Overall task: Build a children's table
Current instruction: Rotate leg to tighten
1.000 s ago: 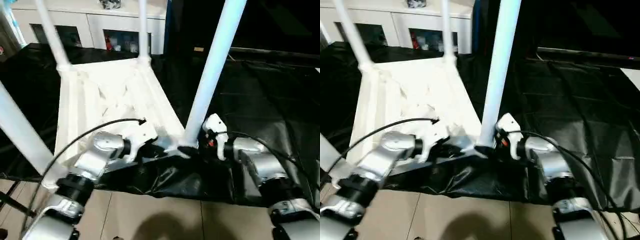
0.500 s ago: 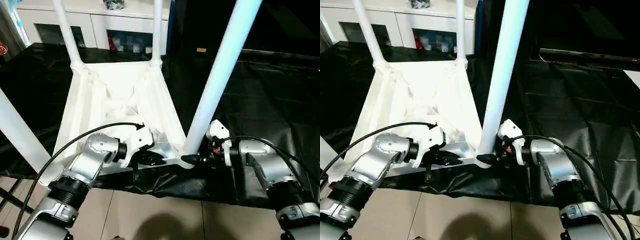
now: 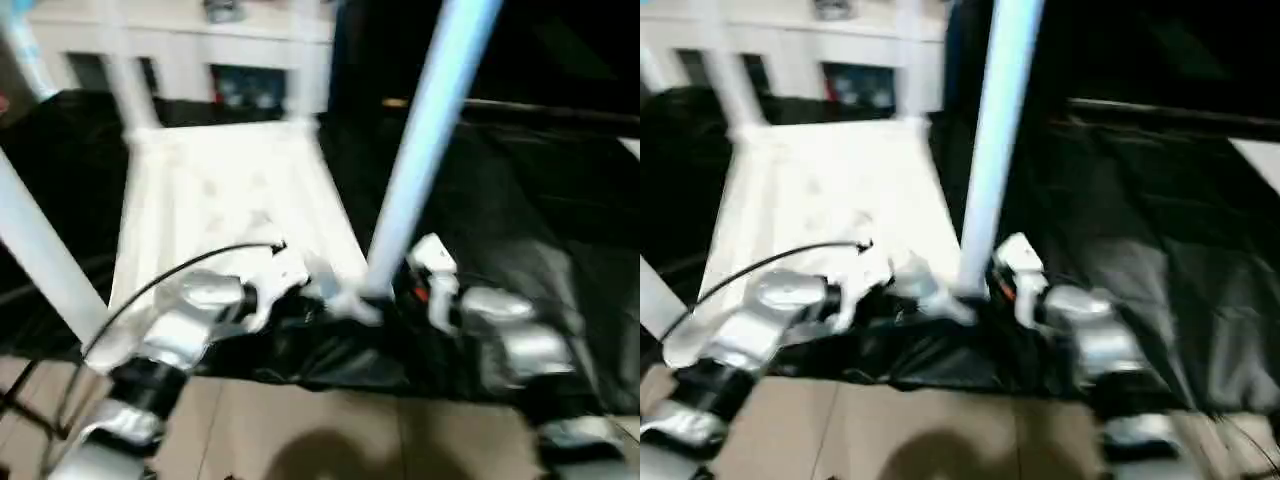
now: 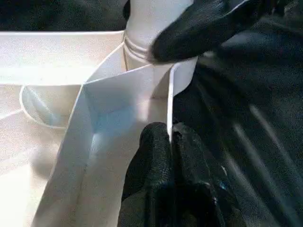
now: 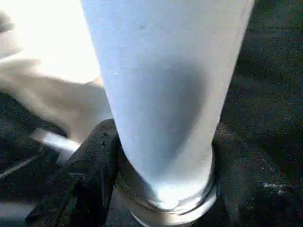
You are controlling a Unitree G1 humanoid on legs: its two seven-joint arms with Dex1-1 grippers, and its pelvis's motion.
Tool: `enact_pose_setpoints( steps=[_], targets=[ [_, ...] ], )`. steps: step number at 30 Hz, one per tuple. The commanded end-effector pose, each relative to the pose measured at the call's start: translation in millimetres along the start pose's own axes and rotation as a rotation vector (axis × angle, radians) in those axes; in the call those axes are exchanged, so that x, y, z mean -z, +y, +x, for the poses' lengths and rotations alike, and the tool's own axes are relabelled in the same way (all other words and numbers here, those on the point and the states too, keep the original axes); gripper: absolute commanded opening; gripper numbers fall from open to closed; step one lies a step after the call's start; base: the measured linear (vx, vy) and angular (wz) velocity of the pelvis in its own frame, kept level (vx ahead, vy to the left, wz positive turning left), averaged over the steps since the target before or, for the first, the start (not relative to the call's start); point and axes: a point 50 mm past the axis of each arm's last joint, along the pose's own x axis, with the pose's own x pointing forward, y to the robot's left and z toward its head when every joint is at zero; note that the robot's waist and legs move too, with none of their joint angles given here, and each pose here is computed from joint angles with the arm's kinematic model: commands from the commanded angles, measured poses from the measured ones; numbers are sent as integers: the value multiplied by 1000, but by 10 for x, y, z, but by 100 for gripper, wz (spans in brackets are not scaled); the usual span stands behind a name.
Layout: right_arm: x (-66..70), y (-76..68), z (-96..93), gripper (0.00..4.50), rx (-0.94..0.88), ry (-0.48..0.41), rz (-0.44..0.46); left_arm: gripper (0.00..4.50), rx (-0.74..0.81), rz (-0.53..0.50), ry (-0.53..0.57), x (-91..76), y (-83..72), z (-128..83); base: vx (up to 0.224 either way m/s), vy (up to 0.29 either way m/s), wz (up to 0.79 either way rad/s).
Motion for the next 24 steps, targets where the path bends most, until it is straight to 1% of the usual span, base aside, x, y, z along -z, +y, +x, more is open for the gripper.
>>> enact_pose_setpoints(
  steps=[1,2,3,4,5,6,8,9,10,11,13,14,16,19,24],
  targets=[
    [47,262,219,263,-28,49,-6,0,26,34,-104,-315,-128,203,0,0,0],
    [14,296,297,263,41,33,25,0,-10,15,-113,-350,-143,263,0,0,0],
    [-5,326,330,263,50,21,34,0,-21,13,-118,-362,-154,283,0,0,0],
    [-25,362,355,263,46,10,30,0,-31,15,-122,-373,-163,298,0,0,0],
    [-55,426,385,263,27,-6,-3,0,-36,16,-126,-384,-182,318,0,0,0],
    [-69,456,392,263,8,-18,-14,0,-32,16,-130,-391,-195,325,0,0,0],
    [-85,477,387,263,-28,-41,20,0,-28,14,-137,-399,-207,329,0,0,0],
    [-86,477,387,263,-28,-41,21,0,-28,14,-137,-399,-207,329,0,0,0],
    [-94,458,358,298,-50,-53,36,0,-16,17,-140,-389,-215,313,0,0,0],
    [-99,439,340,319,-58,-56,38,0,-8,20,-141,-383,-218,300,0,0,0],
    [-99,386,295,342,-69,-50,19,0,11,33,-143,-369,-216,272,0,0,0],
    [-92,319,239,342,-79,-35,-13,0,34,45,-138,-345,-212,234,0,0,0],
    [-89,289,213,368,-84,-29,-25,0,45,51,-138,-334,-213,216,0,0,0],
    [-77,195,104,368,-140,-3,-71,0,105,77,-137,-304,-219,141,0,0,0],
    [-43,117,-60,368,-263,40,-140,0,186,100,-130,-261,-213,31,0,0,0]
  ],
)
